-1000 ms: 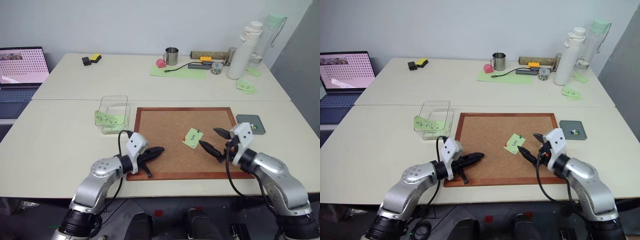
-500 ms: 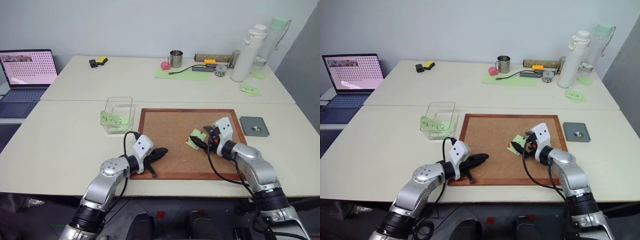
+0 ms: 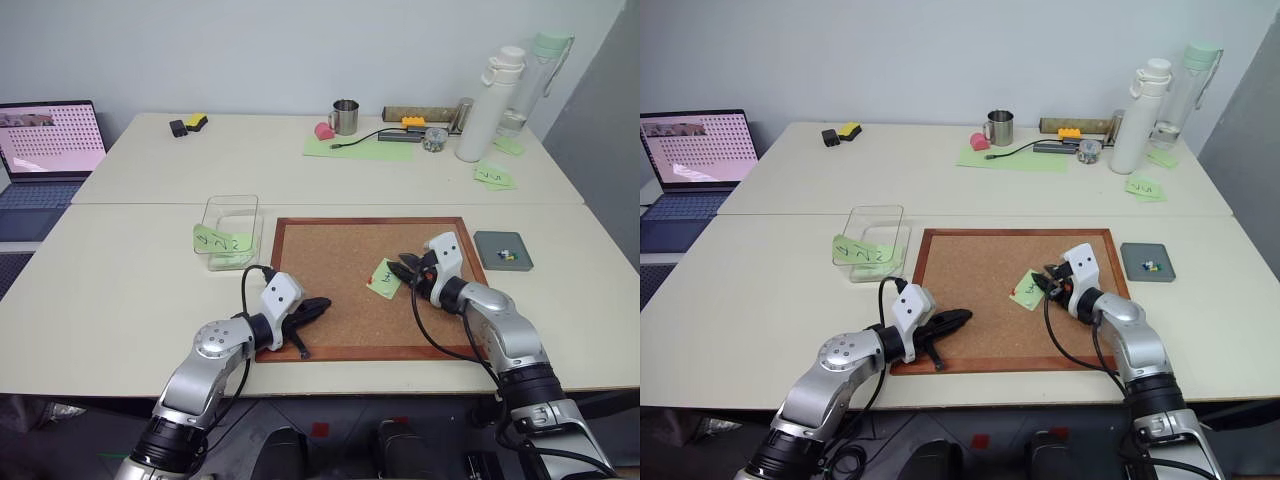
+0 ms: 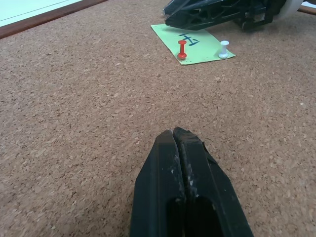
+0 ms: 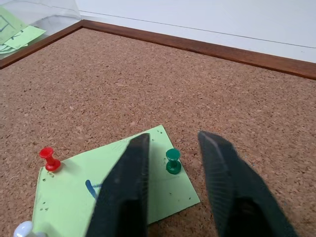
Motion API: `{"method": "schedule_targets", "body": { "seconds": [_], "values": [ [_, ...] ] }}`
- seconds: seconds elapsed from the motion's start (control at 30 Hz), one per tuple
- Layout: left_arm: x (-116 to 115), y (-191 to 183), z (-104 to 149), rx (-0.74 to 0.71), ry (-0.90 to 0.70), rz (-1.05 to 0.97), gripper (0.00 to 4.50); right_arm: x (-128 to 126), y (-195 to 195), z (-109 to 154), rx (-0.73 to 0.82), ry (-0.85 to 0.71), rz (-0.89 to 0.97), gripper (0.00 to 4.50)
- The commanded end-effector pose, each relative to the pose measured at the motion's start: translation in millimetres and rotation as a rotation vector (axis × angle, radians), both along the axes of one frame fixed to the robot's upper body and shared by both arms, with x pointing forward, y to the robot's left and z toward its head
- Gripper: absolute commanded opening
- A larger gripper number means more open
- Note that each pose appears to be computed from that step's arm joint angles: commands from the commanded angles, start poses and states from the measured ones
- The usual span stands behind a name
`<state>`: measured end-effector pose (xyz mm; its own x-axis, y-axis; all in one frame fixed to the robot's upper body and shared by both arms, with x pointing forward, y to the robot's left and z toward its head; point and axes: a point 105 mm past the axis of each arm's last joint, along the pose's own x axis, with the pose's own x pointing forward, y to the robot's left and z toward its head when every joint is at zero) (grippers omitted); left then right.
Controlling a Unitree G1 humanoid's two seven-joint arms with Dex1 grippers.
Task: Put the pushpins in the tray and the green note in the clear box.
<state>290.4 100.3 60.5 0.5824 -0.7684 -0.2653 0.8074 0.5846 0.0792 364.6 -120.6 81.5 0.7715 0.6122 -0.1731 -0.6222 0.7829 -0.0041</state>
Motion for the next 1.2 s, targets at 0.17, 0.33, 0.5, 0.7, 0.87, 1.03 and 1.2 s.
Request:
{"method": "schedule_targets", "body": {
  "seconds": [0.17, 0.33, 0.5, 0.7, 0.87, 1.03, 1.2],
  "values": [
    [-9.7, 3.8, -23.5, 0.054, 0.097, -0.006, 0.00, -3.2, 4.7, 8.8, -0.004, -0.058, 0.043, 0.06],
    [-8.8, 8.6, -30.2, 0.104, 0.106, 0.016, 0.00, -7.3, 6.1, 20.6, 0.026, -0.105, 0.059, 0.06],
    [-9.5, 10.5, -34.5, 0.122, 0.125, 0.032, 0.00, -18.1, 11.7, 41.1, 0.089, -0.153, 0.096, 0.06],
    [-10.3, 13.0, -38.7, 0.137, 0.143, 0.053, 0.00, -24.3, 13.6, 56.6, 0.110, -0.188, 0.098, 0.06],
    [-10.0, 14.0, -39.3, 0.145, 0.144, 0.056, 0.00, -25.9, 14.7, 56.5, 0.085, -0.188, 0.103, 0.06],
    [-10.0, 14.9, -38.8, 0.146, 0.147, 0.059, 0.00, -24.8, 10.8, 61.4, 0.088, -0.201, 0.085, 0.06],
    [-10.5, 14.9, -38.0, 0.144, 0.150, 0.056, 0.00, -29.0, 9.1, 64.3, 0.138, -0.168, 0.084, 0.06]
  ]
}}
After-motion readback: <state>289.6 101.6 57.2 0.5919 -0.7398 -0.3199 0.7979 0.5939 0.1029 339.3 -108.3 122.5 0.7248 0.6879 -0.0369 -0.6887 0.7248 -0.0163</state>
